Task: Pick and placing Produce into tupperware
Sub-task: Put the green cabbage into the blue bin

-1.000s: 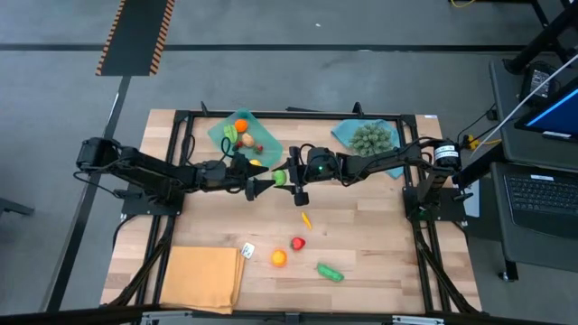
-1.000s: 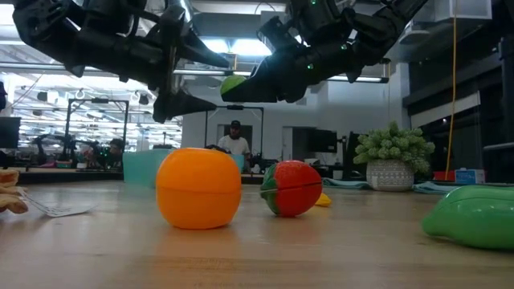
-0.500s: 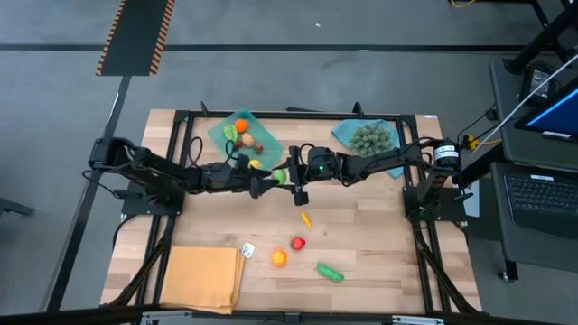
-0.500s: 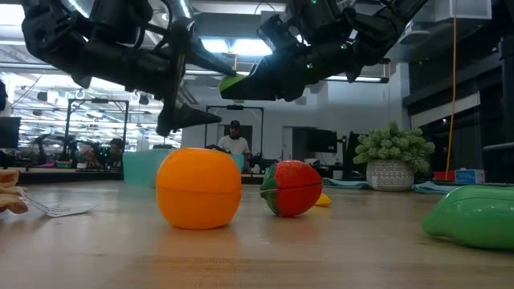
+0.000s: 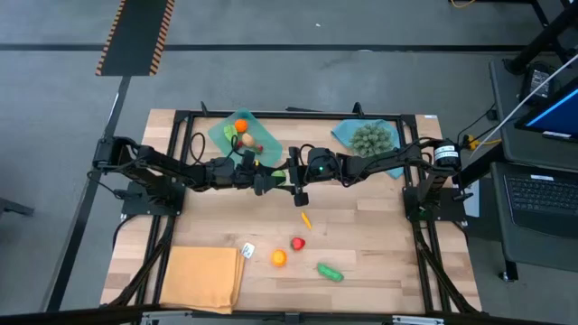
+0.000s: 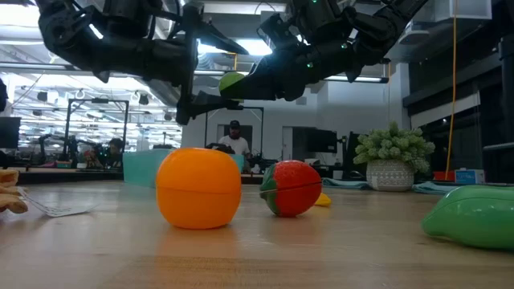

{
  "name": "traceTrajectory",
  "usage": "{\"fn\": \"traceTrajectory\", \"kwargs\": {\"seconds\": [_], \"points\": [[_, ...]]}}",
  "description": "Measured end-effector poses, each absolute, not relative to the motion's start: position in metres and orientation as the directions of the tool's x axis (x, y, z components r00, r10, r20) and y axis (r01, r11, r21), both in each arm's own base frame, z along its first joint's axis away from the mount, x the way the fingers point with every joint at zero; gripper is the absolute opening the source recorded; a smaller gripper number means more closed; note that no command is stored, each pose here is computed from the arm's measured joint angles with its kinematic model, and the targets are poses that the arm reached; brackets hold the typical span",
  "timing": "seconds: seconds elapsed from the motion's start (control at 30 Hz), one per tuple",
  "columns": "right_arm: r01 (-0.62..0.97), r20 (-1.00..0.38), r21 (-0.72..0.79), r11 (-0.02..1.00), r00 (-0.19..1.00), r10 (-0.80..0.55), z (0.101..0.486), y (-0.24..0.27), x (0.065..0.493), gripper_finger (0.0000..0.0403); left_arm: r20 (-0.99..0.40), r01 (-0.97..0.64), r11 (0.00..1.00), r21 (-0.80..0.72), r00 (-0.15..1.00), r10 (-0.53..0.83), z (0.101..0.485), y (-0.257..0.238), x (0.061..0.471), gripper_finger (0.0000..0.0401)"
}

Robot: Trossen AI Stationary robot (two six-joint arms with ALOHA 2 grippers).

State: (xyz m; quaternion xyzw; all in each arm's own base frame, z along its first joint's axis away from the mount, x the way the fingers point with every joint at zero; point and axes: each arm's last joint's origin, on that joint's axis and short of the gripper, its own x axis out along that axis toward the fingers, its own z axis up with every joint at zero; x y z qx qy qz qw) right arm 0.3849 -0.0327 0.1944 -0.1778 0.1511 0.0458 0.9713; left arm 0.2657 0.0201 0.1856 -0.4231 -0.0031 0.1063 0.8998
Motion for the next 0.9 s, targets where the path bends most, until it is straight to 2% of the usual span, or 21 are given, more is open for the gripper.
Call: {"fn": "traceTrajectory", "kwargs": {"seconds": [0.43, 0.9], "points": [[-0.143, -0.32, -0.33, 0.933, 0.947, 0.032, 0.193, -0.033, 0.385, 0.0231, -0.12, -0.17, 0.606, -0.777, 0.985, 0.122, 0.178, 0.019, 0.279, 0.0393], [-0.149, -0.338, -0.323, 0.935, 0.941, 0.033, 0.192, -0.033, 0.384, 0.0231, -0.159, -0.199, 0.596, -0.778, 0.98, 0.12, 0.174, 0.035, 0.277, 0.03]]}}
